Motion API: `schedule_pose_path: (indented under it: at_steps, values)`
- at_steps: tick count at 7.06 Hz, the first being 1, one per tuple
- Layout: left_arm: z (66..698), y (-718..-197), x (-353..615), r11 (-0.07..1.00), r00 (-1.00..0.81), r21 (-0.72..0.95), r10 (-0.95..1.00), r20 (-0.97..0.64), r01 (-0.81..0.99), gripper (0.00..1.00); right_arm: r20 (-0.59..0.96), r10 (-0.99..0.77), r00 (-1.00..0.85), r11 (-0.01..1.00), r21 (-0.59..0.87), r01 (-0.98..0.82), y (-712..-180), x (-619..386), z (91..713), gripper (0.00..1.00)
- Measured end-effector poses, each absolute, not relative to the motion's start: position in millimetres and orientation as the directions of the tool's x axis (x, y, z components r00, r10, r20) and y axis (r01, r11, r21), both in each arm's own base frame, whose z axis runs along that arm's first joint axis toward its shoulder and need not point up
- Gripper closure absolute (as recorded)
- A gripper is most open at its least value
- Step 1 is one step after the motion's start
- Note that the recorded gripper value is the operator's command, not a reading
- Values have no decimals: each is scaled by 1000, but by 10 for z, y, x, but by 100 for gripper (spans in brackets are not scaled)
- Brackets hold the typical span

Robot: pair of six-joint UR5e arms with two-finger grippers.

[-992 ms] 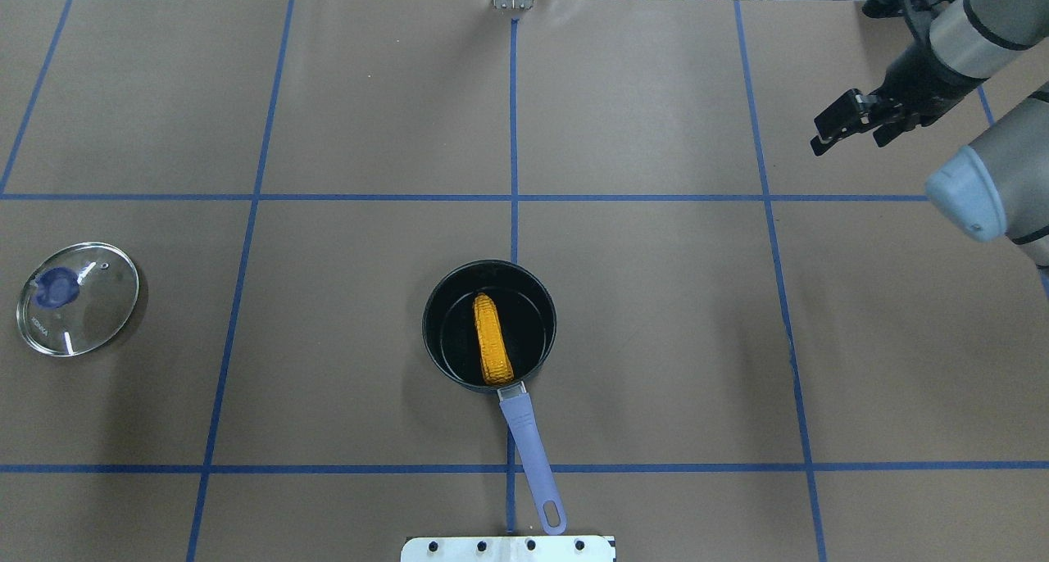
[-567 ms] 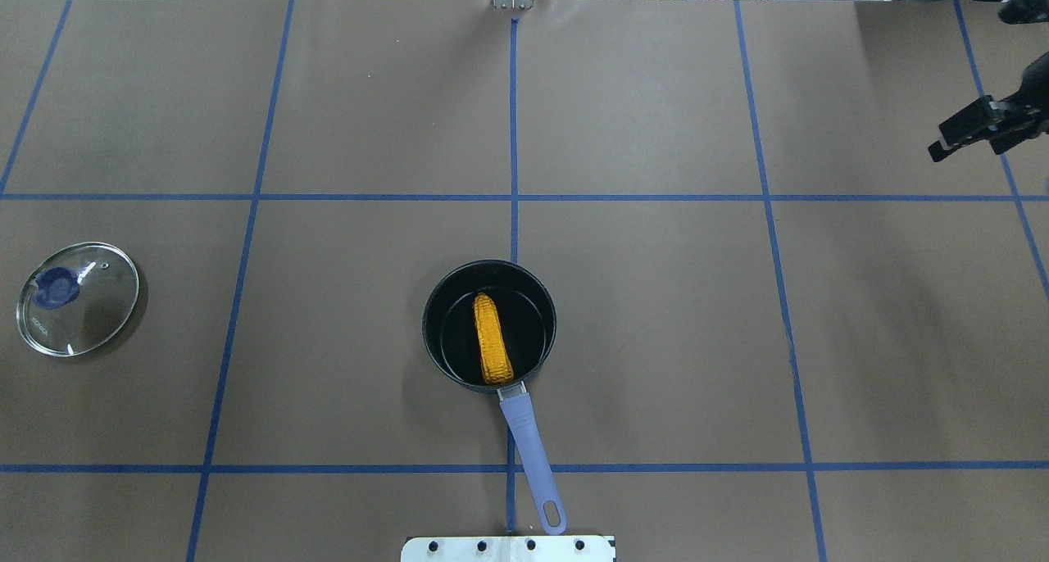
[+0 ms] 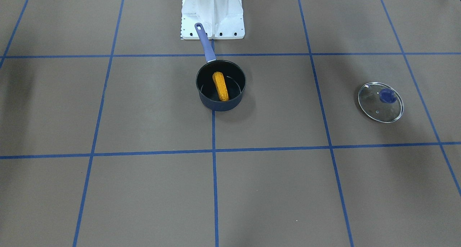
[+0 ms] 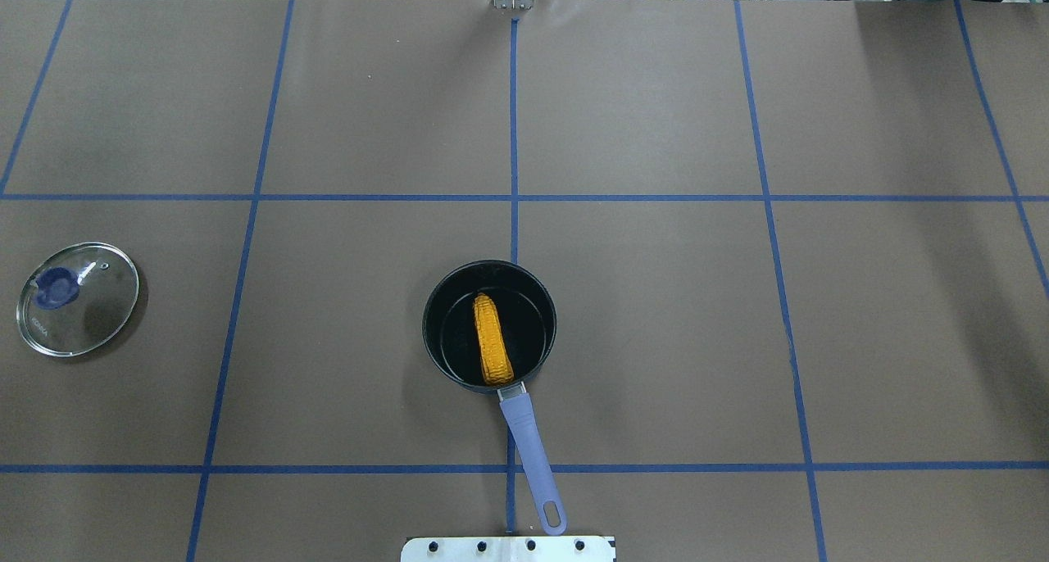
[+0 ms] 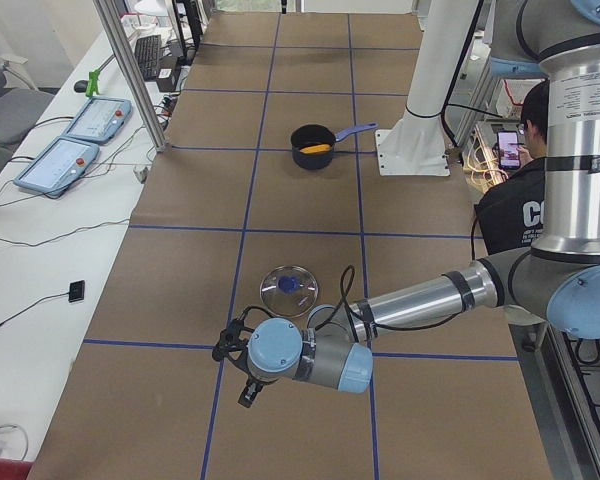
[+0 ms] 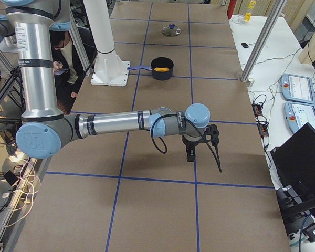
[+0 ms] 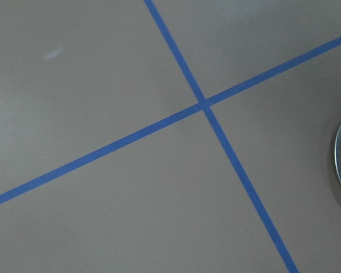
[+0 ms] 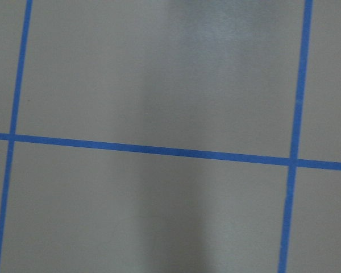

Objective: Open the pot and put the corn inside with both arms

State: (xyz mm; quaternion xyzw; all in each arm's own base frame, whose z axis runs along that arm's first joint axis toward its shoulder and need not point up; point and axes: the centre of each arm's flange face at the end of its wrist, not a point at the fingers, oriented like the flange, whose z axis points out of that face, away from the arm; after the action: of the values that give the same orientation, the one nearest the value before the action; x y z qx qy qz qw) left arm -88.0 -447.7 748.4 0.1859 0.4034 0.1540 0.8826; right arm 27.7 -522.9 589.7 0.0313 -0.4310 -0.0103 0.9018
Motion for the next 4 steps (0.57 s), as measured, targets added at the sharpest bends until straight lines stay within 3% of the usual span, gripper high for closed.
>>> schedule_pose_path:
  at_steps: [4]
  values:
    - [7520,-4439,-895,885,628,451,419,-656,-119,1,756,-32,653,999,53,-13,-5173,406,6120,0]
